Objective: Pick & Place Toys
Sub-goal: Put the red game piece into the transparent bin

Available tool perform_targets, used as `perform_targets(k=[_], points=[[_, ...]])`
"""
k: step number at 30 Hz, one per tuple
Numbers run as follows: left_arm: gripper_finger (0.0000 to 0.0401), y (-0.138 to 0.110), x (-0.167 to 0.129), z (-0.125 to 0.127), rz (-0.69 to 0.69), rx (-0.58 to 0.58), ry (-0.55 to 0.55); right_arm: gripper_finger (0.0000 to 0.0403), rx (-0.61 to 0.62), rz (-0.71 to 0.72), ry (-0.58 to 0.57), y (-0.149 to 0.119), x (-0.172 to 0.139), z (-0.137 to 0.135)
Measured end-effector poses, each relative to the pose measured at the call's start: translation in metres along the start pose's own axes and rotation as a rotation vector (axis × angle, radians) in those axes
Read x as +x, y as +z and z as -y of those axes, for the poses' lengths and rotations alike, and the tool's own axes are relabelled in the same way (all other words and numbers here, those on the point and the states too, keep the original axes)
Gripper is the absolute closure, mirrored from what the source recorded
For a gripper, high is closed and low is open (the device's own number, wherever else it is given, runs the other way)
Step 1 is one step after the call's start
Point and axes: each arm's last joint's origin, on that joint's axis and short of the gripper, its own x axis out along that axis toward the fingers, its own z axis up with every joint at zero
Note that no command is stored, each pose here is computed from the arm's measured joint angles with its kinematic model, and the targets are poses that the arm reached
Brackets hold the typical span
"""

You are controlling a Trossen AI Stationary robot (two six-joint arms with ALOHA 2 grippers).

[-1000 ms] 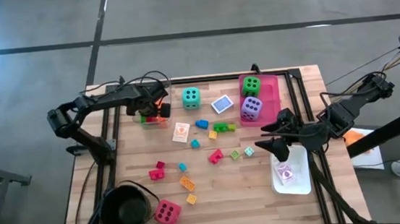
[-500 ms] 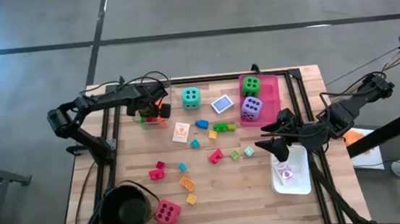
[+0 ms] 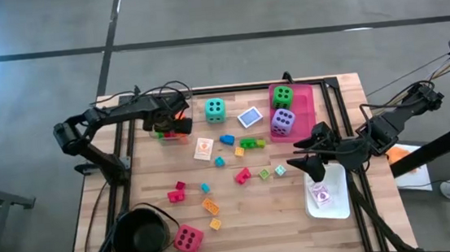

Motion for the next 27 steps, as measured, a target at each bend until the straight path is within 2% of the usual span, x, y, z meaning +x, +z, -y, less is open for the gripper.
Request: perform_targets(k=[7,12,18,27], points=[[0.0138,-0.001,-0.002,0.0,-0.023,0.02,-0.028,0.0018,0.0,0.0,0.0,0.0,0.0,0.0],[0.0102,-0.002,-0.009,0.0,-0.054,0.037,-0.013,0.0018,0.001,0.0,0.0,0.0,0.0,0.0],[0.0088,-0.003,-0.02,0.003,-0.057,0.079,-0.014,0.0018,0.001,0.0,0.0,0.0,0.0,0.0],[0.0088,-0.007,-0.046,0.008,0.007,0.108,-0.077,0.0018,0.003,0.0,0.001,0.0,0.0,0.0]])
